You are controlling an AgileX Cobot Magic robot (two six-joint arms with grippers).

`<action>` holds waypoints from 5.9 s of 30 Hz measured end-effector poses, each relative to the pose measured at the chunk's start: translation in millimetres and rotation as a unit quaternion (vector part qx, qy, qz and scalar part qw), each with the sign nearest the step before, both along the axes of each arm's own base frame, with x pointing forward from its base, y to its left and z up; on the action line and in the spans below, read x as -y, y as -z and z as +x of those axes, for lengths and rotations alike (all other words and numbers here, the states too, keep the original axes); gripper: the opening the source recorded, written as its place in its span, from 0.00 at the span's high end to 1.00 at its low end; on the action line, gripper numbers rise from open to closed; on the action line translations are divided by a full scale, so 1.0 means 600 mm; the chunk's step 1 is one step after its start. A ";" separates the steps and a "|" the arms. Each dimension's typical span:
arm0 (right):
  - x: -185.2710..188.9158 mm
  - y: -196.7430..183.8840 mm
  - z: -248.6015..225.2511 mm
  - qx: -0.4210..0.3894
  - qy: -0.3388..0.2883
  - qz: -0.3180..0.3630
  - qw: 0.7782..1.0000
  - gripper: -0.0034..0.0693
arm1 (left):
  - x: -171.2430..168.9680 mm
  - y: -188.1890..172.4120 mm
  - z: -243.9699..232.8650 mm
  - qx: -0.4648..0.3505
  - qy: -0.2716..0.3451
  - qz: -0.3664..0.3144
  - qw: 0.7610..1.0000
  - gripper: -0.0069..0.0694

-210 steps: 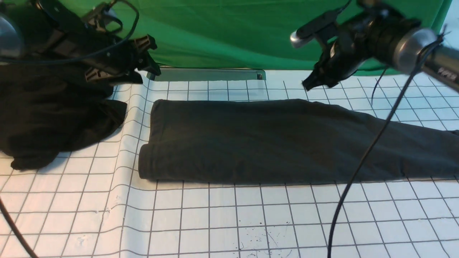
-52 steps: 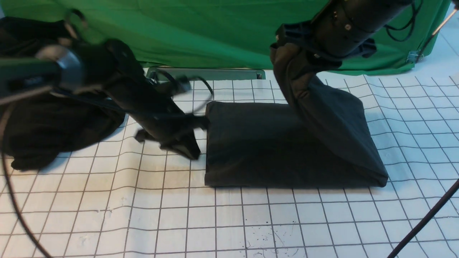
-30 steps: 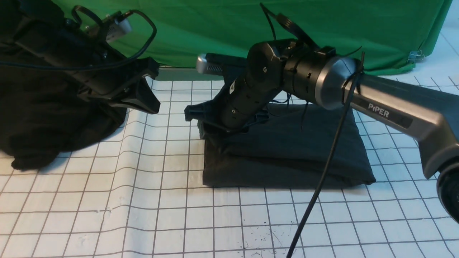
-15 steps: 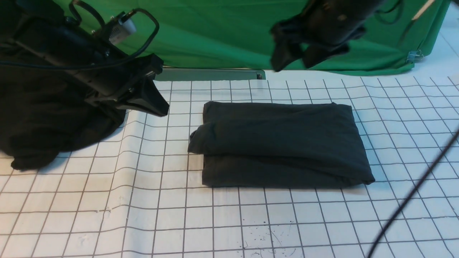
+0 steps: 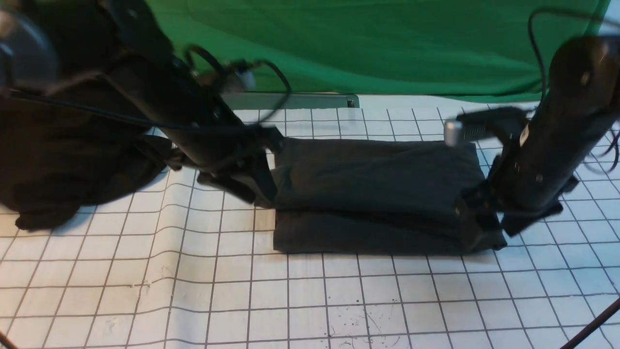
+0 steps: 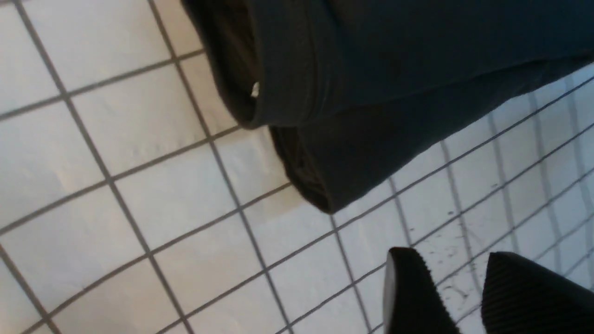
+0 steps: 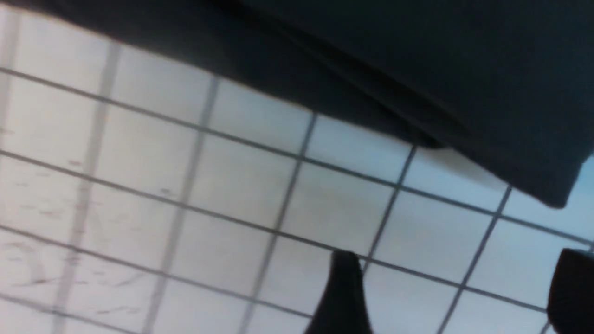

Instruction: Fold a long-sleeved shirt over a white checkered tablecloth.

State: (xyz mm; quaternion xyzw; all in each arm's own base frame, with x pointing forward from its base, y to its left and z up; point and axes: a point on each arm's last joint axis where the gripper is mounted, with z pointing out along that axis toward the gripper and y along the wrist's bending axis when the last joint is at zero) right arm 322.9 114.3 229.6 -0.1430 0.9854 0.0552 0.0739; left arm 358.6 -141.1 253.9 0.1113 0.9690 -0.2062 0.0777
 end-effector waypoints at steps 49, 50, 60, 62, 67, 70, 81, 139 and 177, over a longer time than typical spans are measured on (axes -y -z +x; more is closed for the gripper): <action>0.050 0.094 -0.116 -0.029 0.008 -0.048 0.998 0.65 | 0.115 0.125 -0.124 -0.114 0.059 0.034 0.991 0.79; 0.051 0.091 -0.113 -0.024 0.005 -0.051 0.998 0.59 | 0.113 0.126 -0.123 -0.113 0.055 0.042 0.991 0.74; 0.049 0.040 -0.103 -0.036 -0.010 -0.061 0.997 0.40 | 0.102 0.069 -0.110 -0.047 0.079 0.077 0.993 0.41; 0.049 0.014 -0.103 -0.027 -0.013 -0.061 0.998 0.44 | 0.101 0.035 -0.105 -0.016 0.082 0.073 0.994 0.38; 0.064 -0.057 -0.133 -0.004 -0.031 -0.072 0.997 0.62 | 0.097 -0.046 -0.099 0.045 0.086 0.068 0.993 0.36; 0.076 -0.098 -0.160 0.030 -0.032 -0.072 0.996 0.74 | 0.094 -0.065 -0.101 0.056 0.076 0.062 0.994 0.36; 0.145 -0.270 -0.366 0.306 0.012 0.017 0.952 0.96 | 0.091 -0.086 -0.105 0.083 0.069 0.050 0.993 0.60; 0.191 0.019 -0.445 0.623 0.105 0.016 0.775 0.83 | 0.090 -0.089 -0.093 0.125 0.069 0.057 0.988 0.91; 0.183 0.068 -0.446 0.587 0.060 0.035 0.807 0.76 | -0.167 -0.170 -0.487 0.573 -0.054 -0.142 0.805 0.91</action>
